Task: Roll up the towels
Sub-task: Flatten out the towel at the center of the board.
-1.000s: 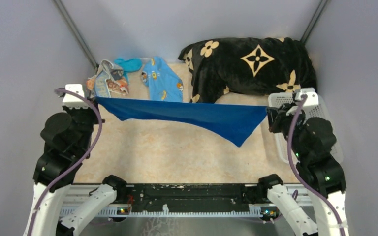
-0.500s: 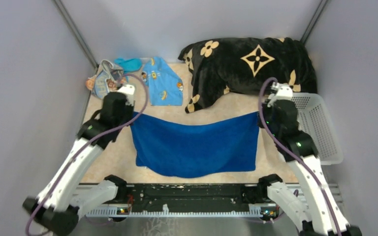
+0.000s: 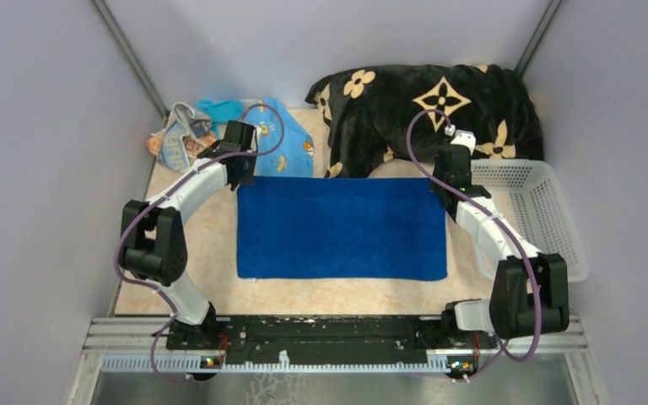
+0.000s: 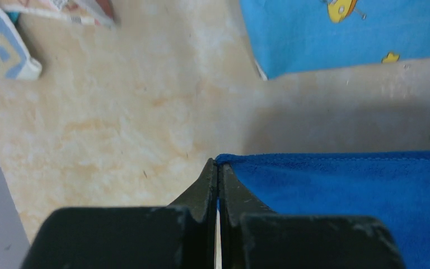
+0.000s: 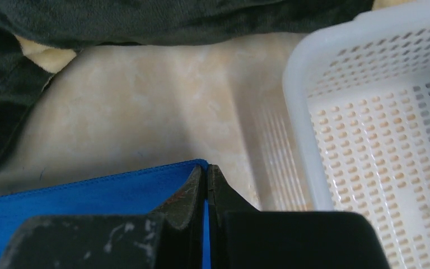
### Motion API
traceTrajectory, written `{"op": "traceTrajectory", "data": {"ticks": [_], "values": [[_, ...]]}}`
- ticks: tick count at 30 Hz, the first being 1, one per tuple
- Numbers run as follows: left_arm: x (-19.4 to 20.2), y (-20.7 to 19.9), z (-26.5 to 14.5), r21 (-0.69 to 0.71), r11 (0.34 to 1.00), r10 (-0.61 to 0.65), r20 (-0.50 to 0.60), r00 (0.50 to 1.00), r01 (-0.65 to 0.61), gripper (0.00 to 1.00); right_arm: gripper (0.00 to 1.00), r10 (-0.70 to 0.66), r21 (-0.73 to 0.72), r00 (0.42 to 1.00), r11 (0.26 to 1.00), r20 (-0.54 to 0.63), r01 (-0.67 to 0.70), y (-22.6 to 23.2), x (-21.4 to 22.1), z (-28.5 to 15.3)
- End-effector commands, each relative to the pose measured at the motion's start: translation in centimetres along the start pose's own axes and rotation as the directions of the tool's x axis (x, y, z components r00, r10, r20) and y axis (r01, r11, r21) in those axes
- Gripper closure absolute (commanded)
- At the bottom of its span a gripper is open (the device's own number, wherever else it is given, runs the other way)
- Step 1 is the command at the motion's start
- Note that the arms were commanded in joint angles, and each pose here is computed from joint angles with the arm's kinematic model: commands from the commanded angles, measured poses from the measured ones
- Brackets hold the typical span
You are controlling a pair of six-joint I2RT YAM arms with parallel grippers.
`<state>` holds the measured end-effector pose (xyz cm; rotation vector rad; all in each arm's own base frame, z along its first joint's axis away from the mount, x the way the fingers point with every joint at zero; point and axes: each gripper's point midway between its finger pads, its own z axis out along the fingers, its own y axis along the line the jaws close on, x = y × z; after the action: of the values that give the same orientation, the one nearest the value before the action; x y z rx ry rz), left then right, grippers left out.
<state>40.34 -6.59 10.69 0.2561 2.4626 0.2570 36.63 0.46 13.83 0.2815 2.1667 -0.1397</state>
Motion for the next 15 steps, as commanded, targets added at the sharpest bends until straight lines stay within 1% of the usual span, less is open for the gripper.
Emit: {"op": "traceTrajectory", "data": {"ticks": [1, 4, 9, 12, 15], "values": [[-3.6, 0.1, 1.3, 0.017, 1.000, 0.008, 0.091, 0.996, -0.010, 1.00, 1.00, 0.008, -0.059, 0.990, 0.998, 0.143, 0.000, 1.2, -4.6, 2.1], [-3.0, 0.2, 2.2, 0.009, 1.000, 0.024, 0.071, 0.997, -0.024, 1.00, 1.00, -0.010, -0.065, 0.995, 0.998, 0.095, 0.017, 1.1, -3.7, 3.3], [-2.5, 0.1, 2.3, 0.015, 1.000, 0.022, 0.081, 0.996, -0.023, 1.00, 1.00, 0.001, -0.049, 1.000, 0.999, 0.030, 0.000, 0.7, -2.0, 4.3], [-3.3, 0.7, 2.3, 0.009, 1.000, 0.024, 0.109, 0.994, -0.025, 1.00, 1.00, 0.040, -0.035, 0.999, 0.999, 0.021, -0.039, 0.3, -2.5, 4.7], [-3.7, 1.1, 2.6, 0.016, 1.000, 0.015, 0.109, 0.994, -0.017, 1.00, 1.00, 0.040, -0.043, 0.999, 0.998, 0.033, -0.039, 0.5, -3.4, 5.6]]}}
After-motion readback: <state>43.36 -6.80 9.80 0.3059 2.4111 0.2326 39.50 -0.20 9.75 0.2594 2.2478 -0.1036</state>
